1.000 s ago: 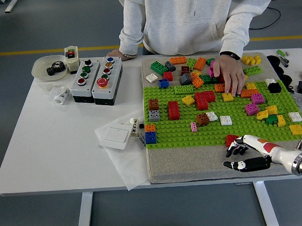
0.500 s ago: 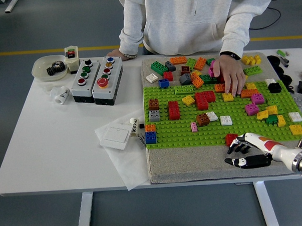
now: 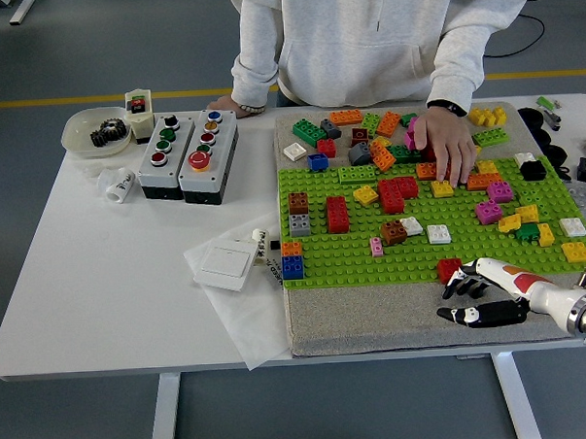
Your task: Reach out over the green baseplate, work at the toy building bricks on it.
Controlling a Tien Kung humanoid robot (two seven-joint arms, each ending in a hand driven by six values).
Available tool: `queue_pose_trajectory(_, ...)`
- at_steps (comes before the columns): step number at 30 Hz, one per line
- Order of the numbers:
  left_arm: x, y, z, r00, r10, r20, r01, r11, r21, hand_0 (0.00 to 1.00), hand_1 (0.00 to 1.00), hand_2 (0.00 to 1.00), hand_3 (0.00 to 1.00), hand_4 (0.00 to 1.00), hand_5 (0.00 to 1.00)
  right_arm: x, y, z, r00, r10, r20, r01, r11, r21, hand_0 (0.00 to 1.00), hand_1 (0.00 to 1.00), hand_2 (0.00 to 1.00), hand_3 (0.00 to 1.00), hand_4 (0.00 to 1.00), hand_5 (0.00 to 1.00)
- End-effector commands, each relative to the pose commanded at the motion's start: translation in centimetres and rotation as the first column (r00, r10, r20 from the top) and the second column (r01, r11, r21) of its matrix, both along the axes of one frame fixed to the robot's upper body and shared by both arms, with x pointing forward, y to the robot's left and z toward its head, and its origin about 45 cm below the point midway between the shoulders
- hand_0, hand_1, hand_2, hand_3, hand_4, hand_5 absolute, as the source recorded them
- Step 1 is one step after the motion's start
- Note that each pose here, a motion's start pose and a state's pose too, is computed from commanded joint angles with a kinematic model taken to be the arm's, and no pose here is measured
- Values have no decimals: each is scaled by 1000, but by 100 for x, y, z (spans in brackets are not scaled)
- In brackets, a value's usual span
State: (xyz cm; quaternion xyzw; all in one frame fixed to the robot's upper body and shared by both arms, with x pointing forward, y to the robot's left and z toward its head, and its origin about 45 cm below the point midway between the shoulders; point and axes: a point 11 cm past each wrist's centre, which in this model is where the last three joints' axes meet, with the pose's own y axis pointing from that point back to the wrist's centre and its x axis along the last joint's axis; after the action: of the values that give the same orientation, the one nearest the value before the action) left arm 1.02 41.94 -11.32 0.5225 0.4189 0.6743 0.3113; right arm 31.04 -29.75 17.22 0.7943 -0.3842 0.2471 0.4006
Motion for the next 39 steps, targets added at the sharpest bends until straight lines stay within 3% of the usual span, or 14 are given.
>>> queue_pose_trajectory(14,-33,2,-1,1000,-1,-8,1,1000,0,783,812,861,770,784,696,13,14,21,1000,4,15,-4,1000,2,650,655,710,555,846,605)
queue_pose_trajectory(39,36,9,5,1000,-3,7,3,1000,1,783,813,861,767,785,697,67,43,75,999,9,34,-9,1000,8,644,653,710,556,847,594)
